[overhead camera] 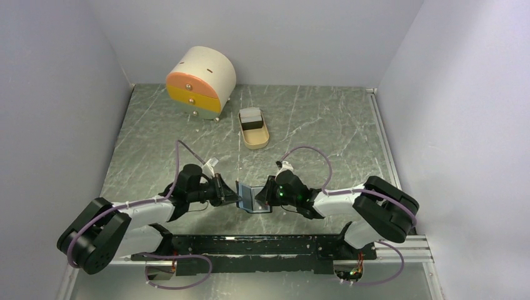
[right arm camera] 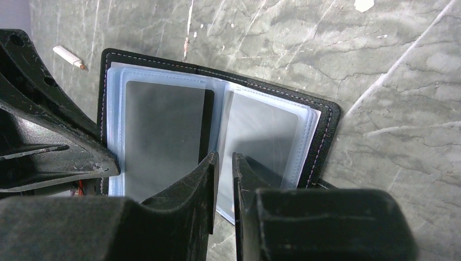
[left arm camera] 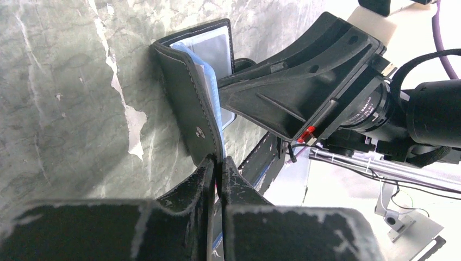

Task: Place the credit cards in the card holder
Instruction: Turn over the card slot in the card holder.

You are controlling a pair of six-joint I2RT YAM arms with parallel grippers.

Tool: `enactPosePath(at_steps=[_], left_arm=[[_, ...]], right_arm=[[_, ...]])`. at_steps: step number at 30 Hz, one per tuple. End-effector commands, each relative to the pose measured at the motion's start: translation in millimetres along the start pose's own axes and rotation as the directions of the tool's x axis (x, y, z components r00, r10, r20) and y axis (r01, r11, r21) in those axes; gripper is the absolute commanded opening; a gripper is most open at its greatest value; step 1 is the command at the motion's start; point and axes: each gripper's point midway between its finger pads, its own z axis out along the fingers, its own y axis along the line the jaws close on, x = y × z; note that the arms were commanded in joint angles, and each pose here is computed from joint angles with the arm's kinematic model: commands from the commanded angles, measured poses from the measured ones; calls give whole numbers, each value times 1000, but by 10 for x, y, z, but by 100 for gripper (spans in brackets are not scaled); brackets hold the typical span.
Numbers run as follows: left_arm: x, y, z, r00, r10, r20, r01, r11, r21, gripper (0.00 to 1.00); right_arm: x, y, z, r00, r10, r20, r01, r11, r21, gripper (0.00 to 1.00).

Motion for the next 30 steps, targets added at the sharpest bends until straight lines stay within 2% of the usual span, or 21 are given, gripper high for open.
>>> enactPosePath(at_steps=[1, 11, 22, 27, 30], left_arm=[[-55, -276, -32, 997, 71, 39, -76, 987, 139, 9], [-30, -476, -123, 990, 127, 60, -138, 962, 237, 9], [-38, -94, 5, 995, 97, 30, -98, 994, 52, 9], [-19, -13, 47, 996, 93, 16, -93, 995, 20, 9], [-31, 74, 75, 997, 83, 6, -82, 996, -44, 17]], right_arm=[[133, -119, 0, 999, 2, -38, 0, 1000, 31, 20], [211, 14, 57, 998, -13, -67, 13, 1000, 0, 20], [276, 163, 80, 996, -33, -79, 31, 999, -23, 20], [309, 136, 103, 995, -35, -90, 33, 999, -17, 21], [309, 126, 110, 996, -36, -87, 35, 999, -12, 21]])
